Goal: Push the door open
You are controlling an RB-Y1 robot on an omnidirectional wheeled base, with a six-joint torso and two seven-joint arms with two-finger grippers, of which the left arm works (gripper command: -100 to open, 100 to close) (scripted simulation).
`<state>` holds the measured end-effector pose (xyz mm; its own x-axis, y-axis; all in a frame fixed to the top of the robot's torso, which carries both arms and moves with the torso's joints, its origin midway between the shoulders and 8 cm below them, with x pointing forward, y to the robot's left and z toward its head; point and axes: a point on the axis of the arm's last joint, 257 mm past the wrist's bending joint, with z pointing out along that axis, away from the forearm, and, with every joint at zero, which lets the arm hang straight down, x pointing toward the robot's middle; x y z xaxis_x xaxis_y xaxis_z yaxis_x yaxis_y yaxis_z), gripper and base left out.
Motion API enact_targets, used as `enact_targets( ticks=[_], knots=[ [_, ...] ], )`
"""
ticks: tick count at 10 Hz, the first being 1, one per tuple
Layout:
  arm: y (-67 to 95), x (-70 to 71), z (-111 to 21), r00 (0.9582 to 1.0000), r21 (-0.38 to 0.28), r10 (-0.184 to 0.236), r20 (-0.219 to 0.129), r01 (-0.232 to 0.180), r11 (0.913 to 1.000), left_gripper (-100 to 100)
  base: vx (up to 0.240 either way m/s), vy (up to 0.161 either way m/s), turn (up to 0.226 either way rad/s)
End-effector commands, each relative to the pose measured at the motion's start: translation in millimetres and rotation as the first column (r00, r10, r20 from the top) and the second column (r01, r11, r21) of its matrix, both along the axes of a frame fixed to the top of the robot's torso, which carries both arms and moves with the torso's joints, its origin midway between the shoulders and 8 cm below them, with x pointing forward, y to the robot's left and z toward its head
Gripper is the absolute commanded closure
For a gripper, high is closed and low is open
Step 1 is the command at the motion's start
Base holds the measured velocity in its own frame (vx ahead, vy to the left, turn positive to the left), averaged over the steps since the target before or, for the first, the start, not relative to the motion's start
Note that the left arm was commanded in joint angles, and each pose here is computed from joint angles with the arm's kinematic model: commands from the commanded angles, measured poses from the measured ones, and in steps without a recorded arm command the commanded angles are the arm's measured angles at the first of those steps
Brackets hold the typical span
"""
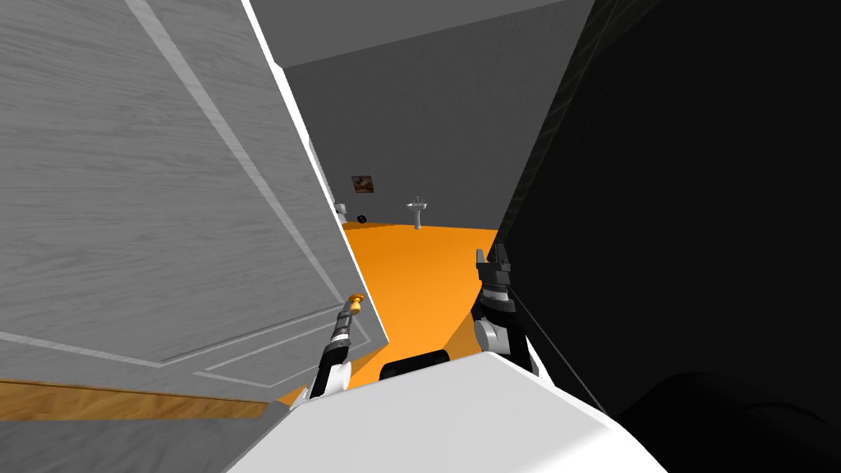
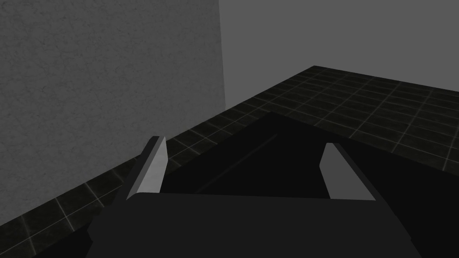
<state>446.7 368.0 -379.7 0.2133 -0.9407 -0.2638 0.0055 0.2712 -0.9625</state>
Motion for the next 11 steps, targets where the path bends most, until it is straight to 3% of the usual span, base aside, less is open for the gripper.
enact_targets(
  ticks=[1,4,5,6,7,8,10,11],
  knots=[
    [2.0,3.7,6.2,0.9994,-0.071,0.013,0.033,-0.011,0.9974,100,0.062,0.017,-0.019],
    [3.5,3.7,6.5,0.9984,-0.146,0.024,0.05,-0.016,0.9892,100,0.044,0.008,-0.008],
    [4.9,3.6,6.6,0.9974,-0.2,0.036,0.063,-0.023,0.9795,100,0.037,0.008,-0.009],
    [4.9,3.6,6.6,0.9973,-0.202,0.036,0.063,-0.022,0.9791,100,0.033,0.007,-0.004],
    [6.4,3.5,6.7,0.996,-0.256,0.048,0.076,-0.028,0.9663,100,0.04,0.006,-0.01],
    [6.4,3.5,6.7,0.9959,-0.258,0.048,0.076,-0.027,0.9657,100,0.037,0.007,-0.012],
    [9.2,3.1,6.6,0.9924,-0.353,0.075,0.098,-0.036,0.9348,100,0.053,0.006,-0.013],
    [9.2,3.1,6.6,0.992,-0.367,0.076,0.101,-0.034,0.9295,100,0.05,0.004,-0.003]
  ],
)
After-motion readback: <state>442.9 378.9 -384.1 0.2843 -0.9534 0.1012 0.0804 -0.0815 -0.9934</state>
